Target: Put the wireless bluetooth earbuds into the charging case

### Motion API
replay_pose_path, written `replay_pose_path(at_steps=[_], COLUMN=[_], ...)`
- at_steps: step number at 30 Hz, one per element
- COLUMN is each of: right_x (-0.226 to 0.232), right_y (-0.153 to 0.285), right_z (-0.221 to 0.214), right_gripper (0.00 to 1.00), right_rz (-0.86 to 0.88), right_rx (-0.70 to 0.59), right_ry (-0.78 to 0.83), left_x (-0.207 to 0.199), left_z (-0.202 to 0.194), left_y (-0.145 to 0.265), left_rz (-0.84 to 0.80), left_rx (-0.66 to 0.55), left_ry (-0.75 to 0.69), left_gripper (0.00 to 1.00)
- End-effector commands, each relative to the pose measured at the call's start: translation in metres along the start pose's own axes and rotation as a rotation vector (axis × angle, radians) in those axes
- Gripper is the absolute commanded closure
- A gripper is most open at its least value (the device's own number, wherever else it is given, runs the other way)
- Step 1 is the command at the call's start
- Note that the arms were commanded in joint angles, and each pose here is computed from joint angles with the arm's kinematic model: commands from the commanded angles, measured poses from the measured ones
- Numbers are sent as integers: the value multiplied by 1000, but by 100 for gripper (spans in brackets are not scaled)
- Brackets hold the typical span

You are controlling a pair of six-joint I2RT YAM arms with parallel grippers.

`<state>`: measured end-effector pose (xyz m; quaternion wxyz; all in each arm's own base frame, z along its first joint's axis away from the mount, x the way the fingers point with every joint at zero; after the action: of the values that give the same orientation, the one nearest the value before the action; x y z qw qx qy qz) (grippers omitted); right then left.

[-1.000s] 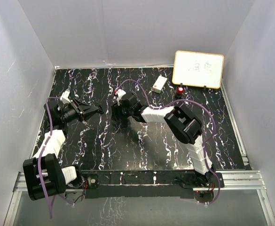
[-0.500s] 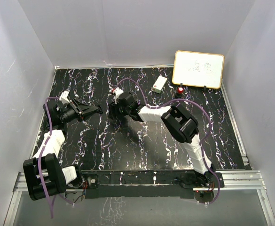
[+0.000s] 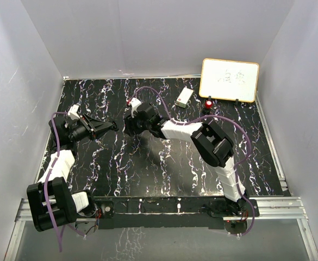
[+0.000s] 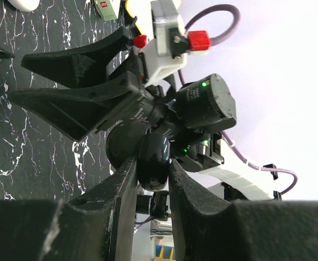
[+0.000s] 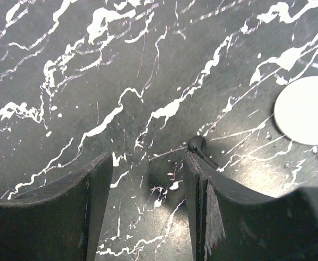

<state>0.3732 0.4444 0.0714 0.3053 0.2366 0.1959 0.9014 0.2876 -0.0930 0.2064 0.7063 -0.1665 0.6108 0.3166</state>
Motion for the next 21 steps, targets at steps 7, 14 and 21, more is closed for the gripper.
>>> replay_pose_path(at_steps=[7,14,21], right_x=[4,-13,-24], right_y=[14,10,6], right_z=[56,60,53], right_gripper=[47,46,46], right_rz=[14,0,66], right_rx=[-92,-77,-40], right_ry=[106,148,112], left_x=[-14,-14,-12], left_z=[0,0,0], left_y=[4,5,4], left_rz=[-34,-34,-32], left_rx=[14,13,12], left_ry=[-5,-5,-1], left_gripper=[100,100,100])
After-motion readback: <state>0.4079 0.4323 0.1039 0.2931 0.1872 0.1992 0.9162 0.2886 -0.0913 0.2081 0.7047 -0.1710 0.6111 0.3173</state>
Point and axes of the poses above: each gripper's point midway between its finger pads, its own y axis back along the fingers, its own x axis along the line the jaws close on, z = x × y, the point moved 1 cm from there along y, back along the fingers, and after that the axes turned 2 degrees about -y, right-handed, at the moved point
